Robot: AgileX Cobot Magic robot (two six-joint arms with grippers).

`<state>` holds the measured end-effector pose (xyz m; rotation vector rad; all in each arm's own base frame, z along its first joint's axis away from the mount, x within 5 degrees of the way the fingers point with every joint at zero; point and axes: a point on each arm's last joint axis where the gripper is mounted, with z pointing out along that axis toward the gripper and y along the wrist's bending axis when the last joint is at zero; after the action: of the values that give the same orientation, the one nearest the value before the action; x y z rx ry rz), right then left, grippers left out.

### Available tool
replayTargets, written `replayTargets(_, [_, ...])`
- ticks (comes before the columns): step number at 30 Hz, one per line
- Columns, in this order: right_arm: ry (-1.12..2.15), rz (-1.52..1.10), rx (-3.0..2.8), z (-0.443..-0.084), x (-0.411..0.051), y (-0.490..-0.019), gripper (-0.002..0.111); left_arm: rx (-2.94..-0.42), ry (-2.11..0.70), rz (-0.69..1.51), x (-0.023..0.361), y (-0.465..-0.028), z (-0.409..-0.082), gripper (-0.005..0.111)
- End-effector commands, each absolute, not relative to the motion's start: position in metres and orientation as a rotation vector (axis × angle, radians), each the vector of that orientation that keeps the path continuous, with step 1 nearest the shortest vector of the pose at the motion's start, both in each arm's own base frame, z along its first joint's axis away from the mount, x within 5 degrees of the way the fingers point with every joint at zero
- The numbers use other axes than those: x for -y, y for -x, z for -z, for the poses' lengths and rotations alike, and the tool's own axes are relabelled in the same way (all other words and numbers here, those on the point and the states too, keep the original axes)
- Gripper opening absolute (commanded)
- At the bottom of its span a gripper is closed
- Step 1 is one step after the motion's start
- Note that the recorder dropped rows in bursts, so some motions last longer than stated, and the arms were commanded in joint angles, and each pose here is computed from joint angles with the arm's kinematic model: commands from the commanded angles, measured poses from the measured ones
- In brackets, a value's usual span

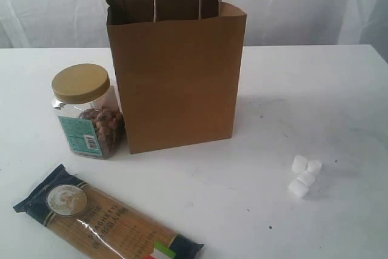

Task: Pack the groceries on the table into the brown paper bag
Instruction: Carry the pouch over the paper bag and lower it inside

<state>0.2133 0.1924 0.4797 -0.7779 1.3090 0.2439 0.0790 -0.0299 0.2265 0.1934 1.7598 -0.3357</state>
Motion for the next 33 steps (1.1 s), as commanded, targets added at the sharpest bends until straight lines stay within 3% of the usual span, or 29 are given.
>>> replayTargets(1, [0.801,-0.171,-1.23,-0.49,-0.187,-0.211,0.0,-1.759,-0.194,0.357,0.031,-0.078,-0.226,0.0])
replayTargets(10, [0.837,-0.007,-1.465,-0.434,-0.189,-0.277,0.0,-1.759,-0.194,0.357,0.031,-0.078,-0.226,0.0])
replayTargets(20, [0.728,-0.211,-1.63,-0.409,-0.2,-0.285,0.0,-1.759,-0.194,0.357,0.031,-0.078,-0.226,0.0])
replayTargets(33, [0.787,-0.178,-1.753,-0.372,-0.213,-0.305,0.0,-1.759,-0.194,0.357,0.031,-0.078,-0.226,0.0])
